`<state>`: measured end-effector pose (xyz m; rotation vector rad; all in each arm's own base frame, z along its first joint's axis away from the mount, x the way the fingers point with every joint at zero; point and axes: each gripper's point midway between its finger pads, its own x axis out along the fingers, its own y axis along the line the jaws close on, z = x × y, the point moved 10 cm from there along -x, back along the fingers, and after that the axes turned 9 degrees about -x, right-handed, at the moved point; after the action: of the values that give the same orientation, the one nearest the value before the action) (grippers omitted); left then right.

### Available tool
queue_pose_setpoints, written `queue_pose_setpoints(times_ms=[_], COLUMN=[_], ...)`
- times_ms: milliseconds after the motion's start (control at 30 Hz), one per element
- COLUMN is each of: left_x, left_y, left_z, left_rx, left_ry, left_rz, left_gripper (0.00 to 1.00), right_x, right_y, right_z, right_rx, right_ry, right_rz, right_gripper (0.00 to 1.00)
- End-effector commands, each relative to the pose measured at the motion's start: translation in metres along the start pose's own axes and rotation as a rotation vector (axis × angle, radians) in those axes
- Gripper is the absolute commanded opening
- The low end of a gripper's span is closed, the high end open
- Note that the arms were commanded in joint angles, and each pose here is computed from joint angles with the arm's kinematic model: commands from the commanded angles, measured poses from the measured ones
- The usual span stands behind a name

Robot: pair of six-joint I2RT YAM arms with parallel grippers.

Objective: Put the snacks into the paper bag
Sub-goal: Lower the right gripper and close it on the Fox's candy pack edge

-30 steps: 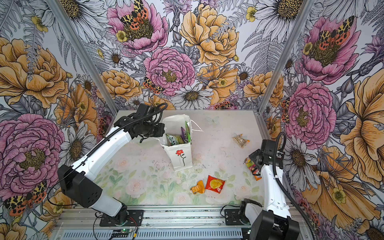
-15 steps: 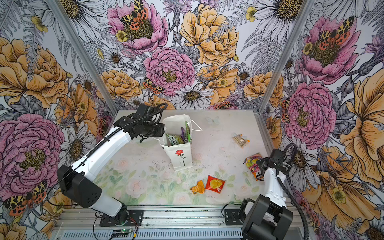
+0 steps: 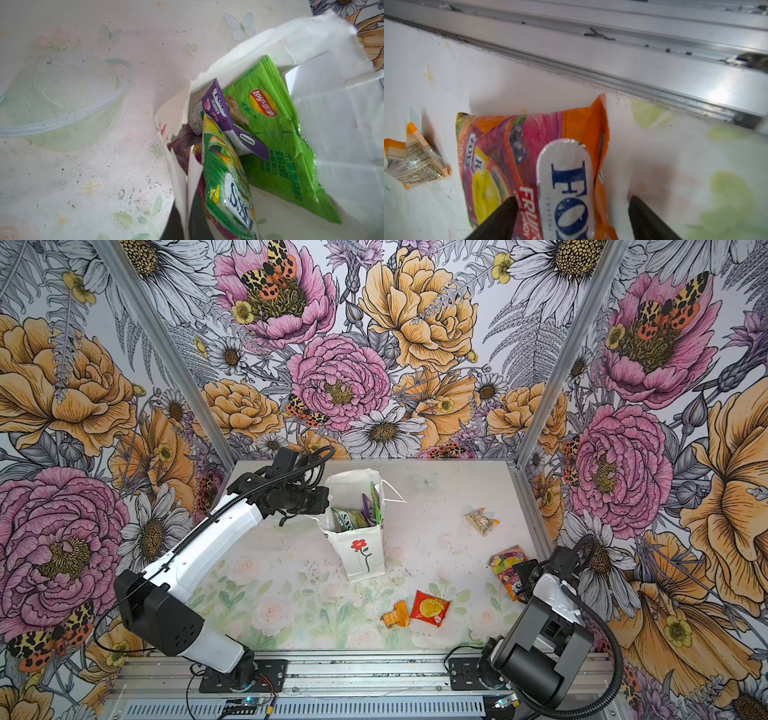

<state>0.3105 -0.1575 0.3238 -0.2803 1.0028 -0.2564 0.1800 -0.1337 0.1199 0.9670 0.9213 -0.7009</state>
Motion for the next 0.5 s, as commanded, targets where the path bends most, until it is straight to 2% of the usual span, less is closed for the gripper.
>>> queue_pose_setpoints(times_ms=[0,167,467], left_x=[-0.0076,-0.0061,-0.0072], left_y=[-0.0021,-0.0021,-0.0015], left_z=[0.0075,0.0080,0.0080], left_rx=[0.027,0.027,0.031], left_ry=[-0.067,-0.066,-0.073], left_rz=[-0.024,-0.020,-0.011], left_gripper=[0.00,0.00,0.00], right_x=[0.0088,0.0092,0.0002], right_y=[-0.0012,-0.0024,0.0017], right_z=[-0.0020,-0.0047,-0.0078], right_rx=[-0.009,-0.017,-0.045], right_ry=[0.018,0.011,-0.014], right_rz=[0.044,0.056,0.105], right_gripper=[0.78,0.69,0.42])
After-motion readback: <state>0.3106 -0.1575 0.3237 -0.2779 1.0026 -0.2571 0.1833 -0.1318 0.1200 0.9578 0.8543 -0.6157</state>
